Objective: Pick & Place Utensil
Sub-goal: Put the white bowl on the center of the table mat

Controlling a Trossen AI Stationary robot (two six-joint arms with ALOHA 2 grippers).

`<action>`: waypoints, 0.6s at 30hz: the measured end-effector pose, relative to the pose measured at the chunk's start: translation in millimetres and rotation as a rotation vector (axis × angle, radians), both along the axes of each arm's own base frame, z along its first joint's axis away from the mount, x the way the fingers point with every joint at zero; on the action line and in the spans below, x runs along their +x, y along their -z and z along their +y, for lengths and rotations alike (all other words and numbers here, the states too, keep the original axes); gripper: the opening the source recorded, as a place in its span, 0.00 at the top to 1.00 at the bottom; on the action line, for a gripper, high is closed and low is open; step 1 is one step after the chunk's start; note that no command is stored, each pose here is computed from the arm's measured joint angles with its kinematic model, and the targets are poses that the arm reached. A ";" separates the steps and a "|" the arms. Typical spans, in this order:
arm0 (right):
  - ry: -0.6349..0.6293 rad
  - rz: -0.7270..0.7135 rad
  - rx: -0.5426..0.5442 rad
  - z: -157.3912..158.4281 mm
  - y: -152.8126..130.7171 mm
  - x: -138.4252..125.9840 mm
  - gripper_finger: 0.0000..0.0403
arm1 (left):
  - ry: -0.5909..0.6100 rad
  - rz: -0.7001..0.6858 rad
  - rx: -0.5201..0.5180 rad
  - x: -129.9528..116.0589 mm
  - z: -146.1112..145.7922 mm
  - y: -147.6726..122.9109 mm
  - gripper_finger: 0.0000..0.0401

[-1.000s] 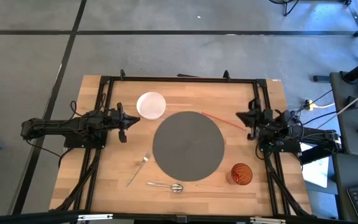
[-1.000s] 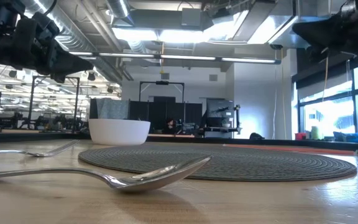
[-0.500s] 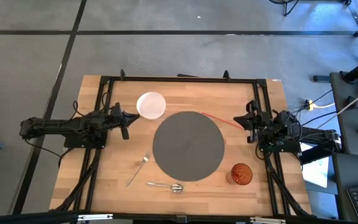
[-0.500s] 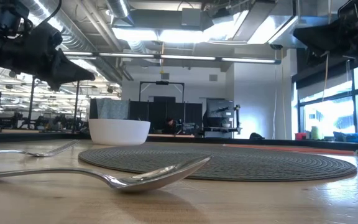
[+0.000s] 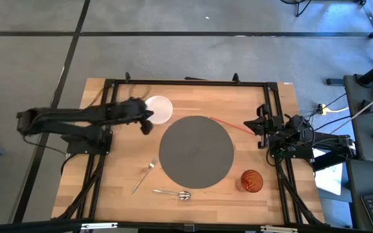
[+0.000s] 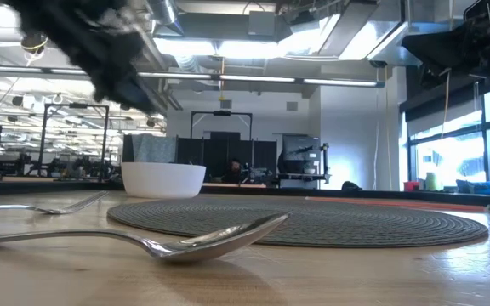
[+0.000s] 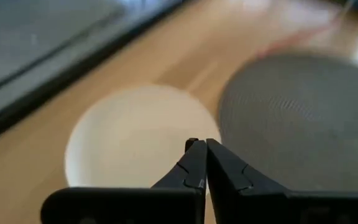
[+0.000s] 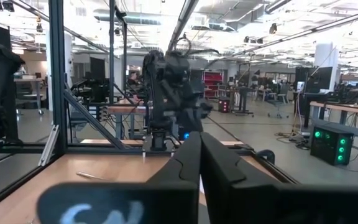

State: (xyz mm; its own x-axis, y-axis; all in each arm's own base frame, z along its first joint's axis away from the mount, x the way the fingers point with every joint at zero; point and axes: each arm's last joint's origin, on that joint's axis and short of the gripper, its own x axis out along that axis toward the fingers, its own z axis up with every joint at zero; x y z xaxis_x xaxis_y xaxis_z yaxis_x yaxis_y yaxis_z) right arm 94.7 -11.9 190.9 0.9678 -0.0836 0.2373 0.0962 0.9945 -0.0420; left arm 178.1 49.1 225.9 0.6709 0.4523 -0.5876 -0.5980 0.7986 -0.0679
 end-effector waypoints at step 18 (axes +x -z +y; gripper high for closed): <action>-0.014 -0.002 0.047 0.0 0.2 0.1 0.93 | 0.115 0.407 -0.008 91.6 20.5 2.8 0.68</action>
State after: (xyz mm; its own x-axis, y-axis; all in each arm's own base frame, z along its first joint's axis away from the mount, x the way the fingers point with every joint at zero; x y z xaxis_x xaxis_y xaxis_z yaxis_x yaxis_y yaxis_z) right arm 94.7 -11.8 190.7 0.9685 -0.0815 0.2351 0.0827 0.9966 0.0049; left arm 269.7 69.6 223.1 0.4292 0.3827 -0.8181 -0.4846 0.8619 0.1490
